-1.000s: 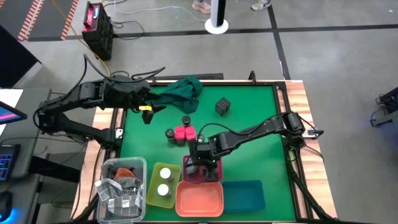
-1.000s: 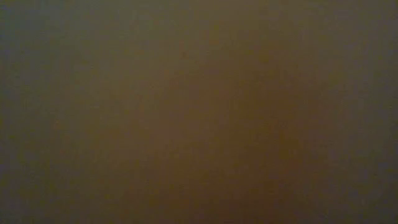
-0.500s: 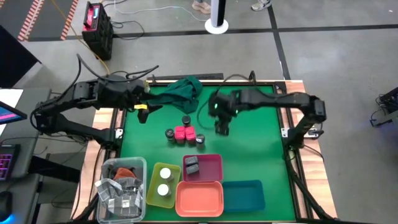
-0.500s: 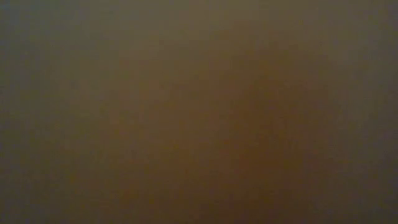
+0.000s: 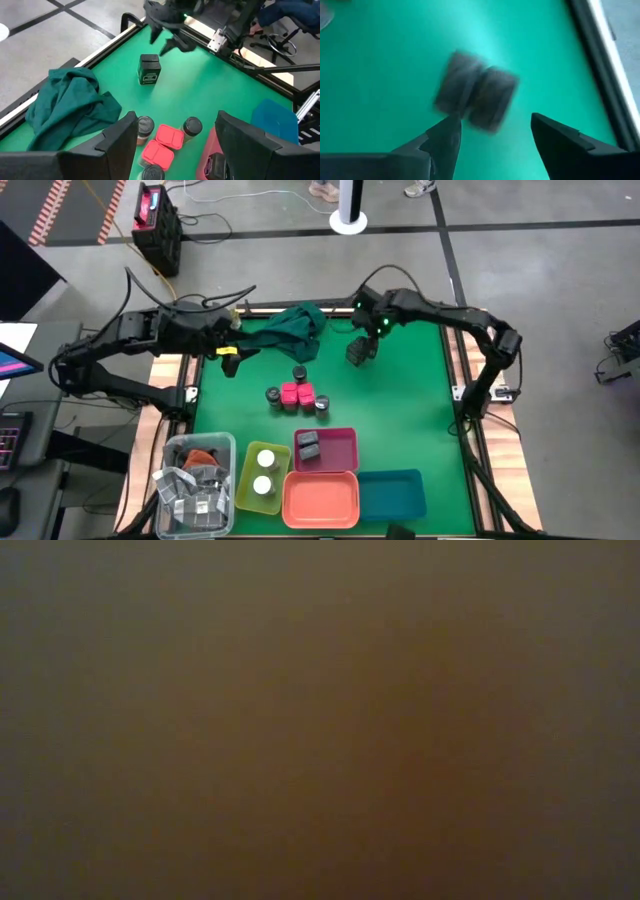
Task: Sort spices by type
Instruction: Put the top black seasoning can into the pink bin
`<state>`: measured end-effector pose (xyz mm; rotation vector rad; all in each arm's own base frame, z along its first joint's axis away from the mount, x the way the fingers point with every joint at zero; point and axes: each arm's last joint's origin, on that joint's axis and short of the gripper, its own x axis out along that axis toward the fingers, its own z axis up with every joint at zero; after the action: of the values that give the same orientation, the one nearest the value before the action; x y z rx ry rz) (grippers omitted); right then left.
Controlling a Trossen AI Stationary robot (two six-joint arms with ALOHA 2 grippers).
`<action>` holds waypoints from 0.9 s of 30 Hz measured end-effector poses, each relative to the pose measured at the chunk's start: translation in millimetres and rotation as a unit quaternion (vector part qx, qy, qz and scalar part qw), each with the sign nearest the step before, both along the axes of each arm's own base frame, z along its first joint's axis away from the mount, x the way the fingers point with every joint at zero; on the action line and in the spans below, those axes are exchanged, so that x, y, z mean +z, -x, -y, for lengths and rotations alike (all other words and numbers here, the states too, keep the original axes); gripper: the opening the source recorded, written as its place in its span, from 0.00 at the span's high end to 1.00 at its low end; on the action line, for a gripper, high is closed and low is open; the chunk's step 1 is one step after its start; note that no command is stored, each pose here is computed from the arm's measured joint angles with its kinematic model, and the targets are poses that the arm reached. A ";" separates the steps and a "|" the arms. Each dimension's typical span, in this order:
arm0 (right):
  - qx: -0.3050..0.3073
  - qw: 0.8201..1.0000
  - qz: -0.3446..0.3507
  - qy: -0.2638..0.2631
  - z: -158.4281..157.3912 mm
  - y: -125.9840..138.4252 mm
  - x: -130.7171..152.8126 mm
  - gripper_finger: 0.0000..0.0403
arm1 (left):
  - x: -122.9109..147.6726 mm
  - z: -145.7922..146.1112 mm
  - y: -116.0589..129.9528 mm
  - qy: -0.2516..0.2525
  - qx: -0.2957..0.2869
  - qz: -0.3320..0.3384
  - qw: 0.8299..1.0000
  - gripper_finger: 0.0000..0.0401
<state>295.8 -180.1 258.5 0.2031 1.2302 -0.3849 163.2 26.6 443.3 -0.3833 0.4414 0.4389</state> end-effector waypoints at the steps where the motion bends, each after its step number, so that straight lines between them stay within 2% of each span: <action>1: -0.006 1.000 0.006 0.003 5.7 0.1 -1.4 0.33 | 0.1 -0.2 0.0 -0.001 0.003 0.000 1.000 0.37; 7: -0.050 0.997 0.049 0.019 21.4 -4.6 -2.5 0.27 | 0.2 -0.6 0.1 -0.004 0.010 0.001 1.000 0.37; 10: -0.070 0.996 0.049 0.017 29.3 -9.8 -10.9 0.27 | 0.5 -0.6 0.0 -0.005 0.010 0.002 1.000 0.37; 18: -0.101 0.995 0.005 0.008 47.8 -25.2 -29.6 0.27 | 0.5 -0.6 0.0 0.009 0.019 0.008 1.000 0.37; 21: -0.107 0.994 0.002 0.008 52.9 -24.5 -28.2 0.27 | 0.4 -0.7 0.0 0.010 0.020 0.008 1.000 0.37; 27: -0.104 0.993 -0.054 -0.021 51.0 -13.0 -35.5 0.27 | 0.4 -0.7 0.0 0.012 0.020 0.009 1.000 0.37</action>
<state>308.8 -231.1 223.1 0.3506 1.3288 -0.5564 163.2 27.3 443.7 -0.4189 0.4230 0.4701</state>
